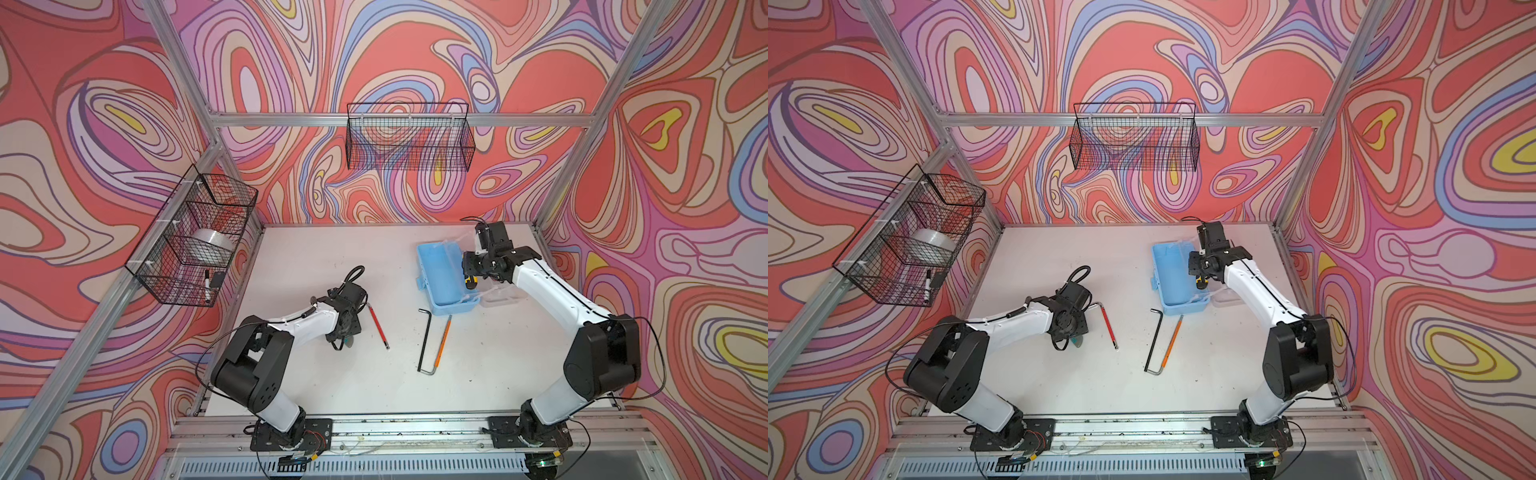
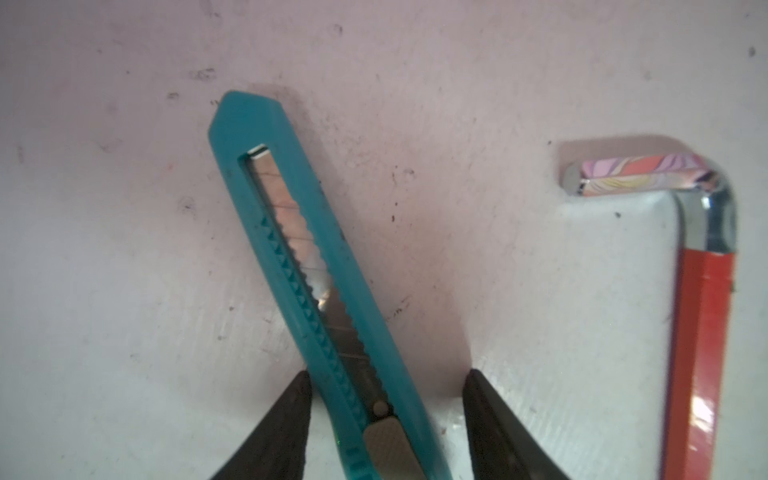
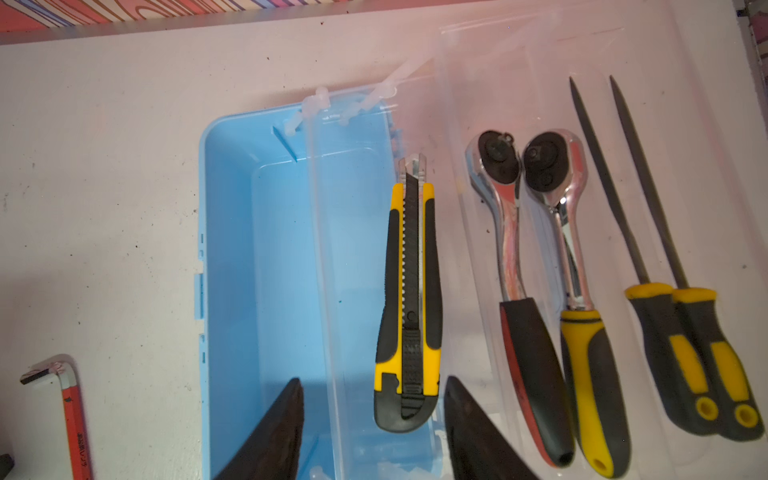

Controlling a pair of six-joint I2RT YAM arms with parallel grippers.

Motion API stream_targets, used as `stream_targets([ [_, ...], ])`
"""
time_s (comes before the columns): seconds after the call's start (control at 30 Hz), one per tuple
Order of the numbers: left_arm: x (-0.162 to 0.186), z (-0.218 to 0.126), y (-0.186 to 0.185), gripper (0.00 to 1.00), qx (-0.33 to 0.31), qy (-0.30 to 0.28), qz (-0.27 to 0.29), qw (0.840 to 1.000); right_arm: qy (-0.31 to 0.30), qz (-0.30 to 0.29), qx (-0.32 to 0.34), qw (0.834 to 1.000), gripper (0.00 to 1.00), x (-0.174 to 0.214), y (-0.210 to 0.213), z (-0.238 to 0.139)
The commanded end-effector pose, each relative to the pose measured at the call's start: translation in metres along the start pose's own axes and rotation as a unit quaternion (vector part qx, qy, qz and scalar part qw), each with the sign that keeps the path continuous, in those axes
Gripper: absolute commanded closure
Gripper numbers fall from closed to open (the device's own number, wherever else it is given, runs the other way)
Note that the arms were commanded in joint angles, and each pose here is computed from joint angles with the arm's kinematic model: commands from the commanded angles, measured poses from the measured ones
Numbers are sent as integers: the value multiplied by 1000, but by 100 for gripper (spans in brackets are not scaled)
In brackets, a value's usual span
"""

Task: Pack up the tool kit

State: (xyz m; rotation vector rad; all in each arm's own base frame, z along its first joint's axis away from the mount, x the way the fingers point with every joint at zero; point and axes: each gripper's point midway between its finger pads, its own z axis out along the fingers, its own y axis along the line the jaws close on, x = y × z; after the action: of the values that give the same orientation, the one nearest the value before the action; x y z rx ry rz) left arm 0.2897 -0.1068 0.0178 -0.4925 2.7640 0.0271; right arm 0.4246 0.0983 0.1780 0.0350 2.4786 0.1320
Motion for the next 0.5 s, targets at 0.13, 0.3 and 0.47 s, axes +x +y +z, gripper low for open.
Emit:
stream_targets([
  [0.13, 7, 3, 0, 67, 4, 16, 5, 1000, -12, 15, -11, 1000, 44, -4, 2, -9],
  [0.3, 6, 1, -2, 76, 11, 15, 7, 1000, -12, 29, -23, 999, 45, 0, 5, -10],
  [0.47, 3, -6, -6, 80, 25, 10, 8, 1000, -11, 38, -47, 998, 45, 5, 19, -9],
])
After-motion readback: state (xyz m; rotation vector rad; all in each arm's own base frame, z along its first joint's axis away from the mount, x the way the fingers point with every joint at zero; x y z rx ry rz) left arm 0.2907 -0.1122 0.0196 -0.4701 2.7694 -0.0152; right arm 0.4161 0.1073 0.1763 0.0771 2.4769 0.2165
